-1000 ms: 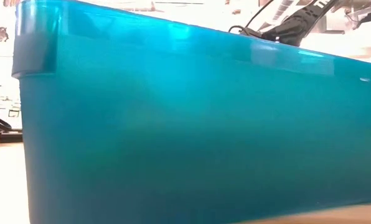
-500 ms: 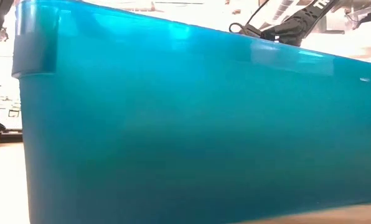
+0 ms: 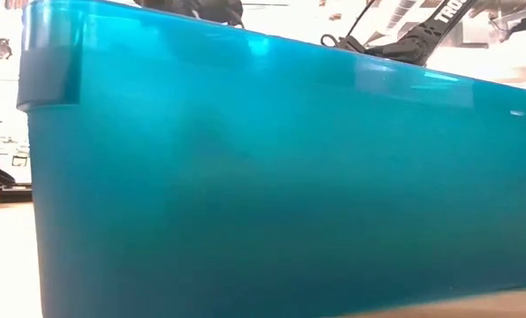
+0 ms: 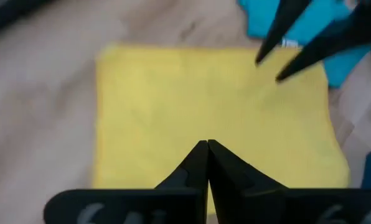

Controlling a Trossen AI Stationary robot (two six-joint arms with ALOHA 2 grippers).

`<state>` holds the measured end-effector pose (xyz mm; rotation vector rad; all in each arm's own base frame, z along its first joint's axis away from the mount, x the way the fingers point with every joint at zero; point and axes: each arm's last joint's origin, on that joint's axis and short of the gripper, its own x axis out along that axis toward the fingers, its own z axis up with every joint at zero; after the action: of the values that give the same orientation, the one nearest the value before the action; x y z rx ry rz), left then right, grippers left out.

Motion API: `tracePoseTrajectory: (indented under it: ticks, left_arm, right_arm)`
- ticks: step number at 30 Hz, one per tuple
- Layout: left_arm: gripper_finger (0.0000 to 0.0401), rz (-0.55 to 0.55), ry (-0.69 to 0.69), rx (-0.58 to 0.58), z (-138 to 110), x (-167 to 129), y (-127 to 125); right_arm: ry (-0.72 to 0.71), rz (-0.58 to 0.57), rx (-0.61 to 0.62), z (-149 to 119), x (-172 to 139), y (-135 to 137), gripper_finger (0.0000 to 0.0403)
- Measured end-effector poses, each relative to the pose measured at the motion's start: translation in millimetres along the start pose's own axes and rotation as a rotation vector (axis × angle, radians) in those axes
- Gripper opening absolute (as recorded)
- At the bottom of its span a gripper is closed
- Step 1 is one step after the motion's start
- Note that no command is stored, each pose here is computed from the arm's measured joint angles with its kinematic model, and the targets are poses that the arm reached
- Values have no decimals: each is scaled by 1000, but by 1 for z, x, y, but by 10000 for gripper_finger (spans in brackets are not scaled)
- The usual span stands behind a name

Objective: Fold microfiber towels
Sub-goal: Fold the yellow microfiber towel

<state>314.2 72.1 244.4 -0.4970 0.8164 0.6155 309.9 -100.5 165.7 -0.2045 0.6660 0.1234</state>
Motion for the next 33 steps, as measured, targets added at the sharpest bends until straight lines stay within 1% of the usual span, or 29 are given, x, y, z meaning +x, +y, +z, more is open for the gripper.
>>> tracePoseTrajectory:
  ticks: [2, 4, 6, 9, 13, 16, 23, 26, 28, 31, 33]
  left_arm:
    - [0, -6, 15, -47, -19, 9, -5]
    - [0, 4, 52, -98, -41, 23, -4]
    - [0, 18, 69, -164, -57, 34, 1]
    - [0, 30, 80, -225, -70, 44, 13]
    - [0, 51, 161, -270, -90, 54, 33]
    - [0, 78, 165, -296, -95, 59, 49]
    - [0, 76, 34, -341, -71, 72, 82]
    - [0, 55, -17, -333, -58, 80, 92]
    - [0, 61, -56, -328, -48, 78, 98]
    - [0, 113, -186, -297, -16, 68, 100]
    - [0, 115, -234, -266, 6, 54, 99]
  right_arm:
    - [3, 0, 14, -1, 0, 0, 132]
    - [7, 3, 29, -1, 0, 0, 132]
    - [17, 7, 44, -2, 0, 0, 132]
    - [18, 8, 50, -2, 0, 0, 132]
    - [16, 8, 65, -2, 0, 1, 132]
    - [14, 8, 65, -2, 0, 1, 132]
    - [-11, 0, 56, 2, 0, -1, 132]
    - [-21, -5, 52, 9, -1, -3, 132]
    - [-30, -10, 49, 14, -6, -5, 132]
    - [-48, -18, 20, 21, -10, -7, 132]
    - [-51, -12, -8, 23, -12, -7, 132]
